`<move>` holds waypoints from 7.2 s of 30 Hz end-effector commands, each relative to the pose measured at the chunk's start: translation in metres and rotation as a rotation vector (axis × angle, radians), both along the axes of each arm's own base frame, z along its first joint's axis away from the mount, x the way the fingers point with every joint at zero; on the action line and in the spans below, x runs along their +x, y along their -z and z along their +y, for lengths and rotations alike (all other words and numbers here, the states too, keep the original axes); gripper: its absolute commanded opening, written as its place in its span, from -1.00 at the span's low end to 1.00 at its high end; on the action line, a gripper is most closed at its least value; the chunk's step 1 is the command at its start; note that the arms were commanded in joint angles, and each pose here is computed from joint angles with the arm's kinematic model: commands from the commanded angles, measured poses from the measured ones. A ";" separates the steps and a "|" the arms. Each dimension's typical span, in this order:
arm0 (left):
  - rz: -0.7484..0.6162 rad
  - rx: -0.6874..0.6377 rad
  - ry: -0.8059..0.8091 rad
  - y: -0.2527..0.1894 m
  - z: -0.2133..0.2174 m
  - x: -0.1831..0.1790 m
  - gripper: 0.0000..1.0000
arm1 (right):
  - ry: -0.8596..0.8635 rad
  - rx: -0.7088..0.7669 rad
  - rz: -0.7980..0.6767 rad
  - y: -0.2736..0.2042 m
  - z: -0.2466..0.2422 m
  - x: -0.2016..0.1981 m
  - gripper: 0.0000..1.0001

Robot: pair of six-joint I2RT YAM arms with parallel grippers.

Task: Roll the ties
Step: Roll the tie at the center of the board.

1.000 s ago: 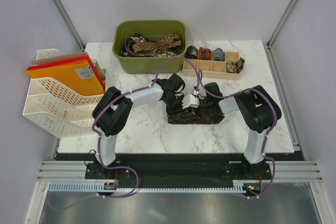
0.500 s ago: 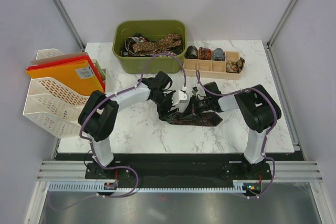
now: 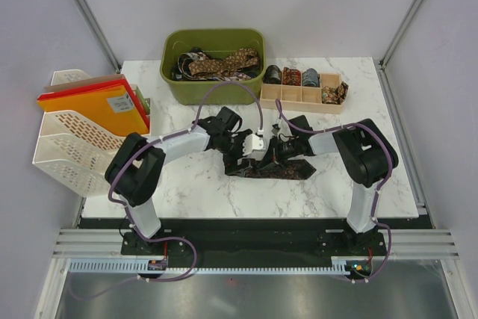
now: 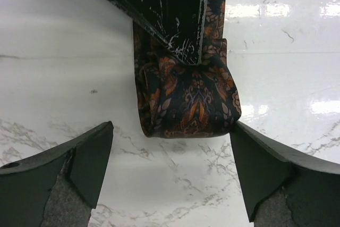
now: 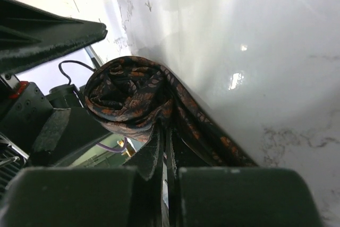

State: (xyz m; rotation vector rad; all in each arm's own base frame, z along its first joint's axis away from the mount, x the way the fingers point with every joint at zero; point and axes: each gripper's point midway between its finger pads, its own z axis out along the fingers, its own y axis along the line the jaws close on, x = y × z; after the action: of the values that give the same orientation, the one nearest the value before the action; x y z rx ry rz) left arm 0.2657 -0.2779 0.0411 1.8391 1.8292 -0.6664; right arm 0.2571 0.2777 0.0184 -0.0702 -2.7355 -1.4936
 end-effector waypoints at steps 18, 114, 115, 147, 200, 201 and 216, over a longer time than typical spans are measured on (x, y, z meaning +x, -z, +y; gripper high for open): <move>-0.029 0.102 0.163 0.029 -0.018 -0.026 0.05 | 0.072 -0.056 -0.014 0.012 -0.009 0.002 -1.00; 0.169 0.339 0.076 0.071 -0.032 -0.061 -0.17 | 0.038 -0.008 -0.080 -0.034 -0.032 0.002 -0.09; 0.169 0.340 0.078 0.071 -0.032 -0.061 -0.17 | 0.040 -0.009 -0.076 -0.032 -0.032 0.001 -0.10; -0.023 -0.015 0.040 -0.020 -0.046 -0.037 0.64 | 0.050 -0.302 0.017 0.039 -0.077 -0.001 -1.00; 0.105 0.291 -0.216 0.067 -0.058 -0.021 -0.41 | 0.112 -0.100 -0.005 -0.031 -0.062 0.026 -0.65; 0.108 0.300 -0.210 0.068 -0.057 -0.022 -0.43 | 0.118 -0.107 0.009 -0.030 -0.067 0.025 -0.65; 0.177 0.368 -0.047 0.075 -0.036 -0.050 -0.52 | 0.130 -0.260 0.083 0.025 -0.101 0.005 -0.64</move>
State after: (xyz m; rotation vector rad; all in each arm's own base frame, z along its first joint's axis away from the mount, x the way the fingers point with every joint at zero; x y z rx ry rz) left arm 0.2593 -0.3706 0.0221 1.7655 2.0247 -0.5602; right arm 0.2852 0.1858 0.0172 -0.3156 -2.8955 -1.2448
